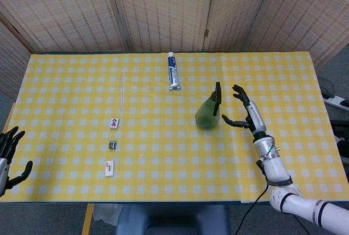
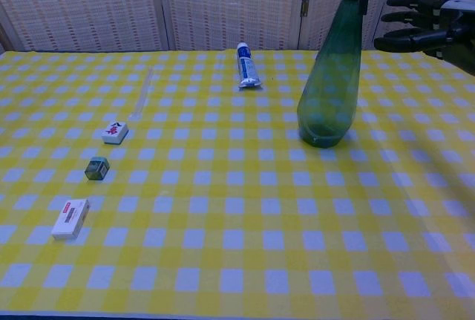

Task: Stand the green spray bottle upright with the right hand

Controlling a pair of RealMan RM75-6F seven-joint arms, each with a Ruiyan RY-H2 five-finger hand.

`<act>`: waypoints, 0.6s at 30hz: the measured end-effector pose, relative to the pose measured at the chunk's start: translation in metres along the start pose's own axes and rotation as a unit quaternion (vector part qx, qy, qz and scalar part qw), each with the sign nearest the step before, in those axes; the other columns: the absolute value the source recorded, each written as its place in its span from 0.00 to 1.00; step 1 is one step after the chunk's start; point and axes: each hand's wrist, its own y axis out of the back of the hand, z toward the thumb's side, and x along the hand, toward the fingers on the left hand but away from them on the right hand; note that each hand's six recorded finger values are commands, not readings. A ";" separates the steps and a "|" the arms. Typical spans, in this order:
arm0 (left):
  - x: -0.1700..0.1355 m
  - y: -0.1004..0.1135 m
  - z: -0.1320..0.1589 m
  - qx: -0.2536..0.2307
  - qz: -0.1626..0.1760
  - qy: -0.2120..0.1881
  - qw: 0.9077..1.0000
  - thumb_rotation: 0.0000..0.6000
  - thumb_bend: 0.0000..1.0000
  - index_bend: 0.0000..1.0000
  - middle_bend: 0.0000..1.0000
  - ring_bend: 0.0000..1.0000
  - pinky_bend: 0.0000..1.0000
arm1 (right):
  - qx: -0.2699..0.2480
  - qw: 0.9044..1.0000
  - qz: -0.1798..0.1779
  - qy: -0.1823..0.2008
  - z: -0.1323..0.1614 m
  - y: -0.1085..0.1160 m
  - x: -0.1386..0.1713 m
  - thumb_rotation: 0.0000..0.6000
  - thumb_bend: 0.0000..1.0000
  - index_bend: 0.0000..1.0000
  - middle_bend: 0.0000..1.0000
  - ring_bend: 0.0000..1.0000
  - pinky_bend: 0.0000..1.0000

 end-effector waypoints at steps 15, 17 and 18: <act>-0.004 -0.006 0.013 0.024 -0.005 -0.023 0.999 1.00 0.49 0.00 0.02 0.03 0.00 | 0.374 0.927 -0.004 0.036 -0.025 0.053 0.102 1.00 0.32 0.00 0.00 0.03 0.00; -0.006 -0.009 0.017 0.030 -0.007 -0.027 0.999 1.00 0.49 0.00 0.02 0.03 0.00 | 0.438 0.898 -0.025 0.025 -0.031 0.062 0.124 1.00 0.32 0.00 0.00 0.02 0.00; -0.006 -0.010 0.018 0.033 -0.009 -0.029 0.999 1.00 0.49 0.00 0.02 0.03 0.00 | 0.475 0.879 -0.045 0.018 -0.033 0.069 0.138 1.00 0.32 0.00 0.00 0.02 0.00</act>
